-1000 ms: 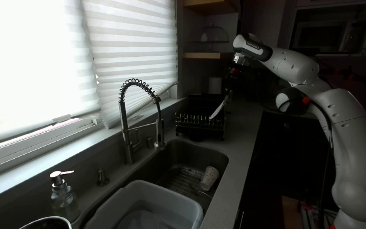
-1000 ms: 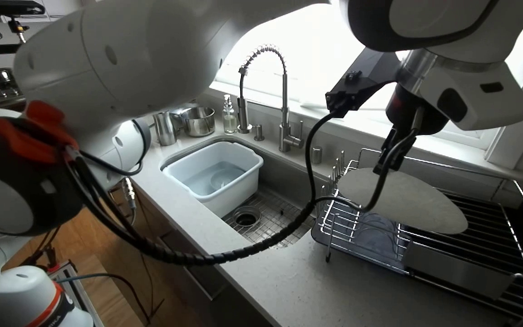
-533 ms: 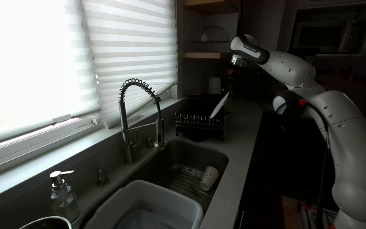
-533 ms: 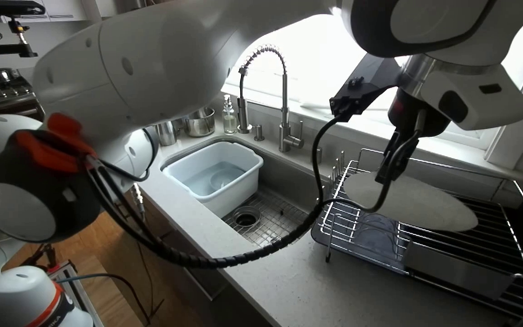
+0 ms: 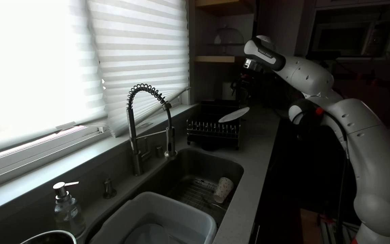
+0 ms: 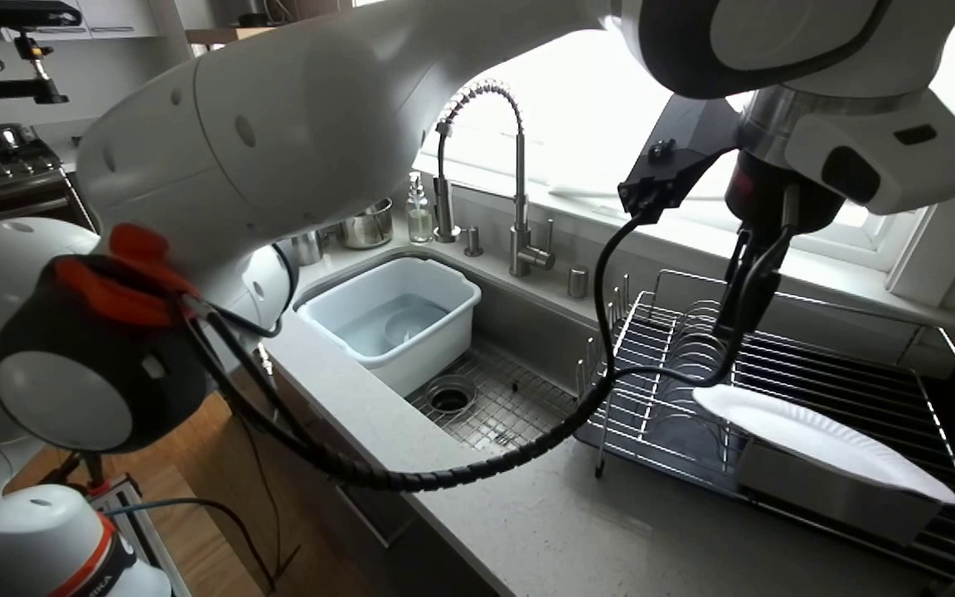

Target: Put the white plate on the dishrack

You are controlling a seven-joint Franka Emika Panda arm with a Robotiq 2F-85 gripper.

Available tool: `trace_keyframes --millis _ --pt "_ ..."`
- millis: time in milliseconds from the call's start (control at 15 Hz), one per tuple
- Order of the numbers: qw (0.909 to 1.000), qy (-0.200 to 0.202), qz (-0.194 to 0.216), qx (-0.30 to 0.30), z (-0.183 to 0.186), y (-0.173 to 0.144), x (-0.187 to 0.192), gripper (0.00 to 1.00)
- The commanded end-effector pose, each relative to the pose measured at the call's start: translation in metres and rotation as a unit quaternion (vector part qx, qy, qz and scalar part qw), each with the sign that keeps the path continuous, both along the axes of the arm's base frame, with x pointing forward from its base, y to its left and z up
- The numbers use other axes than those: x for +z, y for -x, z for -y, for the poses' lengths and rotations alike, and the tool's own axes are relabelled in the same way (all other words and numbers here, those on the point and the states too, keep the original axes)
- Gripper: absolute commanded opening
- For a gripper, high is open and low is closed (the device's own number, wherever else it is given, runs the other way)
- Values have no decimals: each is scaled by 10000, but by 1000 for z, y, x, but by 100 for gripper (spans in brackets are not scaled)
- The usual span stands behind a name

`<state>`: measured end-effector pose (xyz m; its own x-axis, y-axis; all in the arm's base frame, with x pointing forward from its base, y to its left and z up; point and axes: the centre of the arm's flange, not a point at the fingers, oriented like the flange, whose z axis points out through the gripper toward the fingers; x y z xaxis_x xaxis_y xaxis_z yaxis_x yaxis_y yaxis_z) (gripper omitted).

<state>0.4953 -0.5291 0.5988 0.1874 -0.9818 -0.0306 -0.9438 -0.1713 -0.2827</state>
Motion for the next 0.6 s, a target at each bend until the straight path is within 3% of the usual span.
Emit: trace_keyframes --millis 0,533 --pt "9997 180 78 136 25 -23 14 100" --pt "9986 445 287 83 22 -5 37 100"
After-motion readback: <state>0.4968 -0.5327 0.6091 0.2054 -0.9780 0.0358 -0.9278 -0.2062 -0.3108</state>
